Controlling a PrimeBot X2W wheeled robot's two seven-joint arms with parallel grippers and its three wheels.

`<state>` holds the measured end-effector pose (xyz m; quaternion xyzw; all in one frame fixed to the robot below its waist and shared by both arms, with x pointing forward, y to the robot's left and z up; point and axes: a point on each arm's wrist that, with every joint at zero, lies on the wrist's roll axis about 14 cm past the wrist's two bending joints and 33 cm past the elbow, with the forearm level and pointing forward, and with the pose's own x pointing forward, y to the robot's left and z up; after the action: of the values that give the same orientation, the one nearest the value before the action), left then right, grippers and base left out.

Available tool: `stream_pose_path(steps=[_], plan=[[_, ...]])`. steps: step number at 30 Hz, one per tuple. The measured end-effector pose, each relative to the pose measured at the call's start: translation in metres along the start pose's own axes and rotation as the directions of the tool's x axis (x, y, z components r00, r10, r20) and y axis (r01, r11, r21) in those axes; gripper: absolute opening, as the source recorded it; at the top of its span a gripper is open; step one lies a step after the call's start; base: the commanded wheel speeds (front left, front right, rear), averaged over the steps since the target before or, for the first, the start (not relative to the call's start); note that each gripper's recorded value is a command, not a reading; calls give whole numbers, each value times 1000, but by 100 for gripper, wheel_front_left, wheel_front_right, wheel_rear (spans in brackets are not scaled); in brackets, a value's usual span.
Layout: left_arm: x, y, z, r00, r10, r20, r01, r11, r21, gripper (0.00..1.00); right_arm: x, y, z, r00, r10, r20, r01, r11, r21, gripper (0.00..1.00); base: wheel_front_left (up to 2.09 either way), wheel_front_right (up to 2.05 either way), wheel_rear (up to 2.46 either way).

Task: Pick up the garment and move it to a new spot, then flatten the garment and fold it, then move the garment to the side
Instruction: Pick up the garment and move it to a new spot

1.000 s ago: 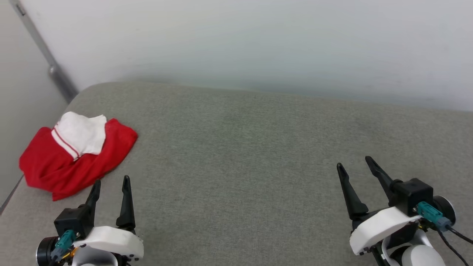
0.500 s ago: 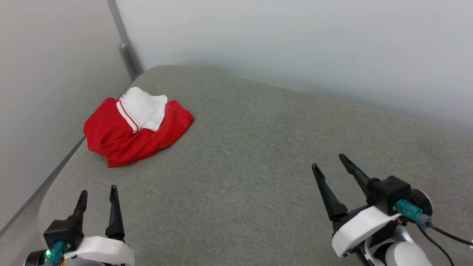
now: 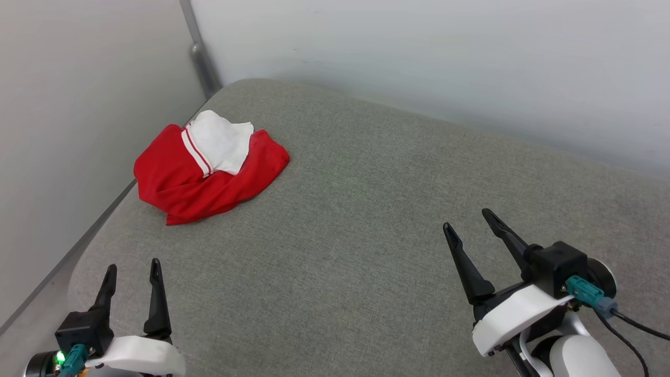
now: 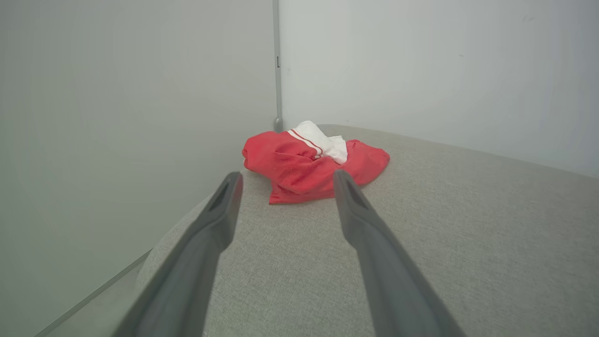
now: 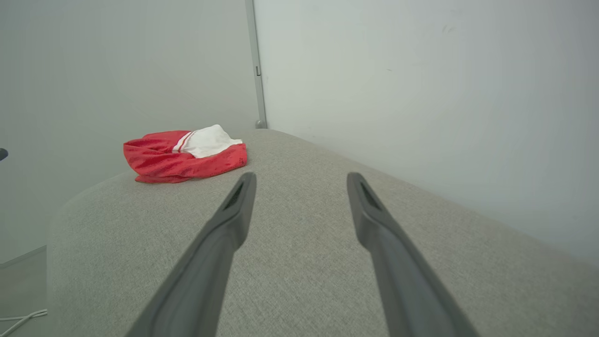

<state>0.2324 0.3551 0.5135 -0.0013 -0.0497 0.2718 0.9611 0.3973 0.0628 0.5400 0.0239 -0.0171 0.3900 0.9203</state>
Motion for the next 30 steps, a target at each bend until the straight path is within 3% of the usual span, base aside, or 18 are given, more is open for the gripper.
stream_pose_path(steps=[7, 12, 17, 24, 27, 30], plan=[[28, -15, 15, 999, -16, 47, 18, 999, -34, 100, 2, -20, -3, 999, -34, -6, 34, 999, 3, 100, 0, 0, 0], [78, -41, 49, 985, -93, 146, 94, 996, -5, 100, 7, -49, -2, 996, -90, 11, 90, 996, 10, 100, 0, 0, 0], [136, -64, 55, 979, -173, 111, 169, 984, 51, 100, 5, -85, -14, 987, -160, 0, 160, 987, 20, 100, 0, 0, 0], [207, -84, 1, 951, -222, -215, 247, 964, 95, 100, -5, -138, -44, 960, -276, -42, 278, 960, 30, 100, 0, 0, 0], [221, -76, -39, 893, -188, -408, 258, 958, 123, 100, -9, -153, -60, 949, -308, -64, 311, 949, 40, 100, 0, 0, 0], [223, -66, -80, 803, -133, -581, 263, 954, 145, 100, -14, -163, -78, 939, -332, -93, 338, 940, 52, 100, 0, 0, 0]])
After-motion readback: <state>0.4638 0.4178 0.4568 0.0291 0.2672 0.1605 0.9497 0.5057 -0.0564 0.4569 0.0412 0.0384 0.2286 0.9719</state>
